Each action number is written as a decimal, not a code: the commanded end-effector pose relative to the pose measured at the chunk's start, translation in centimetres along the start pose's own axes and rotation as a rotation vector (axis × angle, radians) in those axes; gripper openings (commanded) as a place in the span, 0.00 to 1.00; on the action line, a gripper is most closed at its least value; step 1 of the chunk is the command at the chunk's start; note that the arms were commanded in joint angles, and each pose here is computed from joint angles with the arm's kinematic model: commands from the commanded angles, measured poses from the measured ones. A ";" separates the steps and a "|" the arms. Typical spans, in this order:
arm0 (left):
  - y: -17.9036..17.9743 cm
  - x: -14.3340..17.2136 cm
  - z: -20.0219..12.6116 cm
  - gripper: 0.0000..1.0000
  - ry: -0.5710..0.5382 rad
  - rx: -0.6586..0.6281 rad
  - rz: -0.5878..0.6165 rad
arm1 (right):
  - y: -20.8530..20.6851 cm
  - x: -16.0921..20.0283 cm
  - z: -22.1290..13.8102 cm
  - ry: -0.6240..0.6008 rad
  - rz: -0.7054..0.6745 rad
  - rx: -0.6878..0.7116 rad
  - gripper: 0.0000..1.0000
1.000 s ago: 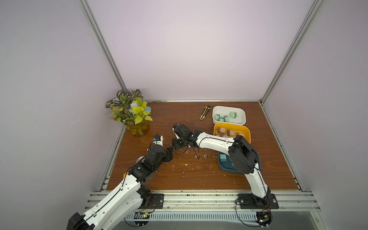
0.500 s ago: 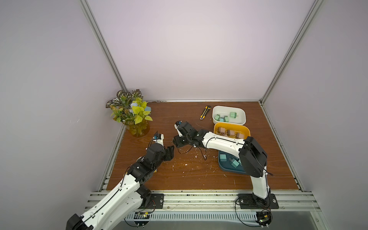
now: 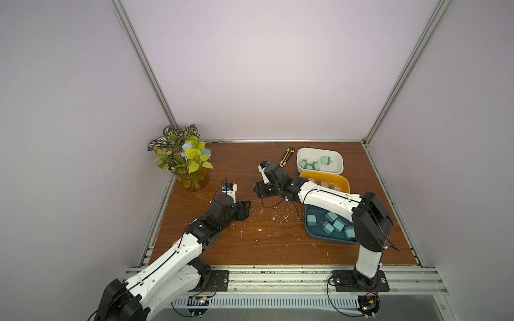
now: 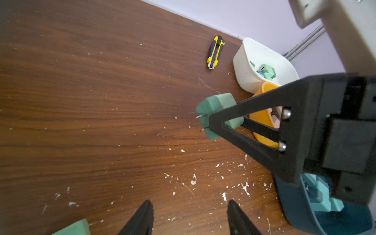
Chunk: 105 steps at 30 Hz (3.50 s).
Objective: Place the plugs by color into the storage box
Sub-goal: Place the plug in the storage box, then pick up the plug from the center of the board.
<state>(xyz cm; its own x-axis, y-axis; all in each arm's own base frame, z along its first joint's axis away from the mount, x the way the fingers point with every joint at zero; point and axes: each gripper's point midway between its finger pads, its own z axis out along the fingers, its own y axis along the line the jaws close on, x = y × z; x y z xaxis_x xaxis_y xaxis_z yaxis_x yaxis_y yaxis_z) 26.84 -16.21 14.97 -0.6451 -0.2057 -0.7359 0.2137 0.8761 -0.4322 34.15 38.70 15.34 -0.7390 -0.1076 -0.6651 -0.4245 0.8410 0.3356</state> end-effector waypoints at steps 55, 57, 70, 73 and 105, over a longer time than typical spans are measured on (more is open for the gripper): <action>-17.6 -3.1 22.0 0.63 0.227 0.396 0.029 | -35.0 -9.6 -10.3 -0.276 0.406 0.428 0.75; -17.2 -3.0 21.8 0.63 0.224 0.378 0.033 | -34.4 -9.2 -10.4 -0.268 0.409 0.411 0.75; -13.9 -3.9 15.5 0.62 0.157 0.251 0.115 | -21.5 -5.3 -13.4 -0.319 0.336 0.287 0.68; -11.8 -3.8 12.8 0.61 0.120 0.182 0.131 | -18.5 -4.4 -14.4 -0.328 0.315 0.255 0.68; 9.2 5.5 -2.7 0.62 0.050 -0.489 -0.076 | 8.5 7.8 -3.4 0.020 -0.013 -0.224 0.67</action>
<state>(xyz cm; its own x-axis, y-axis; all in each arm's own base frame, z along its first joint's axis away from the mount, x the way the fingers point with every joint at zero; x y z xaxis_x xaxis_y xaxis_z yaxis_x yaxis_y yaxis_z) 23.16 -9.40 8.62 -0.7046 -0.2221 -0.6739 -0.1260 0.9738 -0.1892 22.60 42.91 13.35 -0.7613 -0.1457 -0.6319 -0.5261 0.7084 0.4705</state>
